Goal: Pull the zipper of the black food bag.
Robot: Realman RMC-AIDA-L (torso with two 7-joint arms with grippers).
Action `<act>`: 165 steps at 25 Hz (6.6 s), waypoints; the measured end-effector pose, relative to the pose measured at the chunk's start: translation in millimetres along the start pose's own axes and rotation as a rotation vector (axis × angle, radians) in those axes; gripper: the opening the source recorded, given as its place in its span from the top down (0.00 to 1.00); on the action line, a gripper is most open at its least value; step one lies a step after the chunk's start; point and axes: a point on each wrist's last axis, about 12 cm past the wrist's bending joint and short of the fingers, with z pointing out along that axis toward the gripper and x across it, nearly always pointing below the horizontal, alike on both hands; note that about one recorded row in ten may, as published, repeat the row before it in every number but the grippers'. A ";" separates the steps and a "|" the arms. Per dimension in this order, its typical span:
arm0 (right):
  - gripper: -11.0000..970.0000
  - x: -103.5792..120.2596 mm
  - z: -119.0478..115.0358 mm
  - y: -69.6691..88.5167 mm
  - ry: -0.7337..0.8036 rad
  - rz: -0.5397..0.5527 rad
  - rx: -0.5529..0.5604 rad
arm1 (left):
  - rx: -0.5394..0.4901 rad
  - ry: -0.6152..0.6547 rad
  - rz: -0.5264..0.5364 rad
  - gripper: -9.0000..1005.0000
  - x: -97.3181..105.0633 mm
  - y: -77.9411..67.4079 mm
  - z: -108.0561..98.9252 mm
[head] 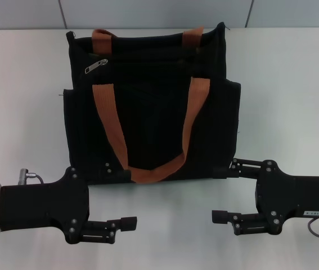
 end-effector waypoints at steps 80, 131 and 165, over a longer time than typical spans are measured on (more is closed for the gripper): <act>0.20 -13.8 -0.7 -1.7 -0.101 0.029 -0.005 | -0.589 -0.155 0.193 0.73 -28.0 61.0 -32.0; 0.75 -168.3 127.4 -112.4 0.191 0.847 0.030 | -0.528 -0.289 0.186 0.94 -27.8 44.0 -18.8; 0.76 -156.5 145.7 -114.4 0.182 0.886 0.095 | -0.485 -0.318 0.184 0.92 -32.6 44.5 -12.5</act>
